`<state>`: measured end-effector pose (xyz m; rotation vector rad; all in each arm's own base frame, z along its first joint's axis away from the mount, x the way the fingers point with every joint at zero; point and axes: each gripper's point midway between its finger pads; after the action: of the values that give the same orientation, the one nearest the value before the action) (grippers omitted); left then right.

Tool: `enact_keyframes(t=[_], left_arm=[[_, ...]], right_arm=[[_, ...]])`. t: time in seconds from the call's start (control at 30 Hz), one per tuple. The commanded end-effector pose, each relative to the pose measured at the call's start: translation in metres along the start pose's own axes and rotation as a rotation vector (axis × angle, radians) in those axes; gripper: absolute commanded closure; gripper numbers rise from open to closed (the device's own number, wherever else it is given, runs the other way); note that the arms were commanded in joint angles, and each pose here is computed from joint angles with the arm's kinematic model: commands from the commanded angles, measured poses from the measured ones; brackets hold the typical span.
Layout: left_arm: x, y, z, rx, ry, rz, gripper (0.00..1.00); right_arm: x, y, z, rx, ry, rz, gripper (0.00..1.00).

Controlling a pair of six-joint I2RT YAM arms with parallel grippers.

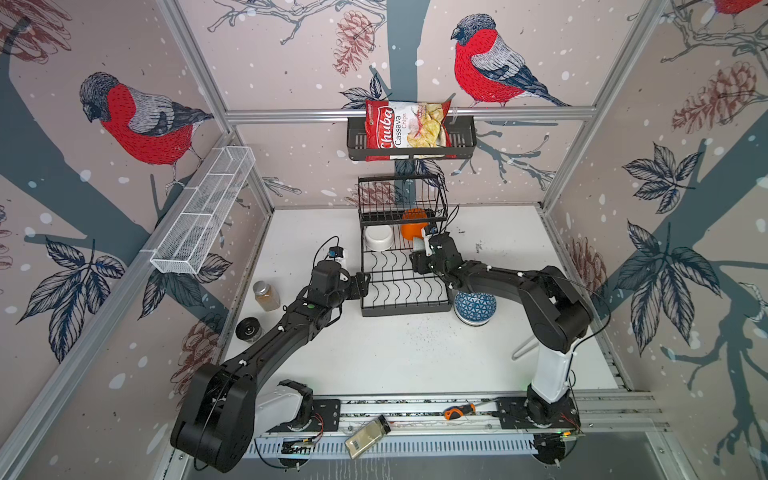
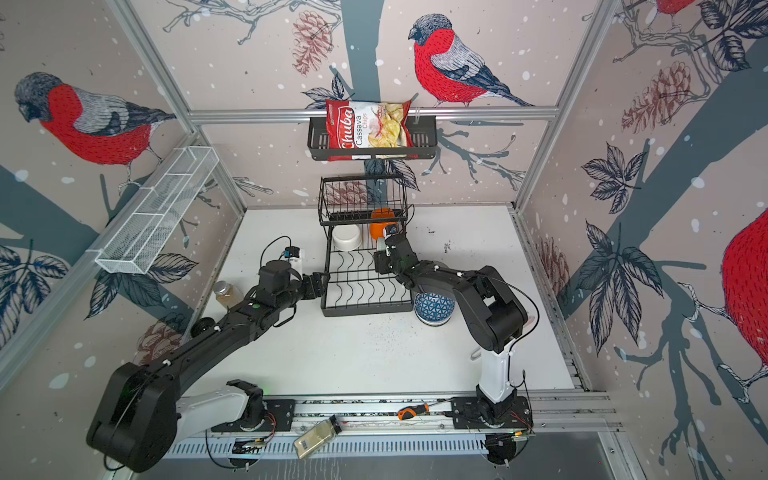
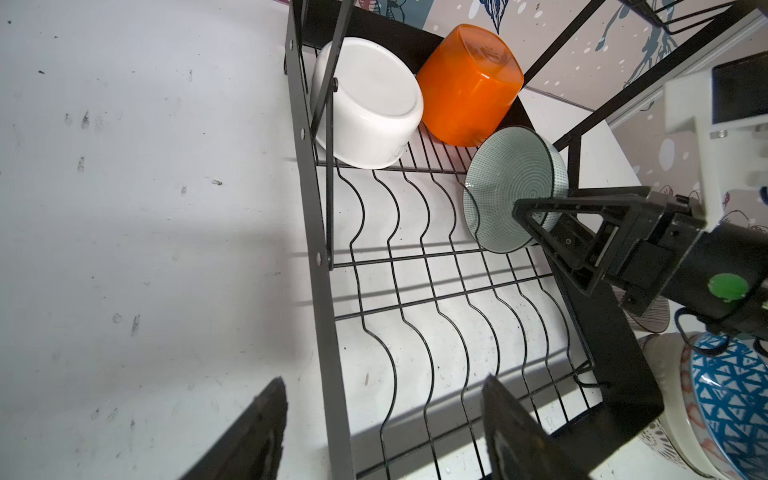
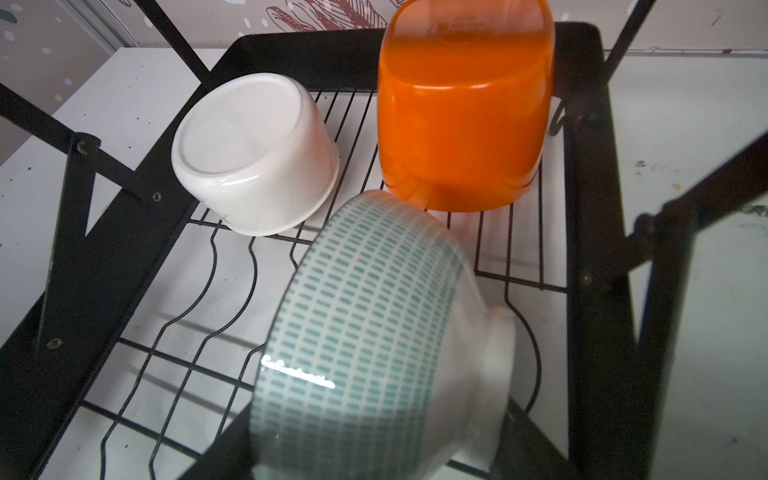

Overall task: Load the bowls into the dish rack
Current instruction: 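Open the right gripper and release the bowl standing in the rack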

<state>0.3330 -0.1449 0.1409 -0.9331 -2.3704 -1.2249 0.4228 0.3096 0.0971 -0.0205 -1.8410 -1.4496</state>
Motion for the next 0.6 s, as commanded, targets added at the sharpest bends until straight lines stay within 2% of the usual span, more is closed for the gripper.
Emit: enact_keyframes(t=[0.0, 0.13, 0.57], left_arm=[[0.0008, 0.001, -0.0004, -0.003, -0.002, -0.007, 0.27], [0.0022, 0.0022, -0.0009, -0.005, -0.003, -0.013, 0.27], [0.0018, 0.0023, -0.0003, -0.004, 0.0, -0.012, 0.27]], right_arm=[[0.0002, 0.0023, 0.0, -0.02, -0.004, -0.018, 0.35], [-0.0002, 0.0004, 0.0006, -0.025, 0.0, -0.016, 0.29], [-0.0003, -0.0061, 0.0004, -0.023, -0.003, 0.003, 0.2]])
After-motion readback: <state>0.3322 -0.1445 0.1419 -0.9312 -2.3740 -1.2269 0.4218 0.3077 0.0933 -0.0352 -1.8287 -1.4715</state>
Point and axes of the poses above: each gripper's point midway between its finger pads, its own x axis back along the fingers, its own z axis along the line the jaws close on, y = z × x, and after that the axes turned 15 degrees about x, right-handed
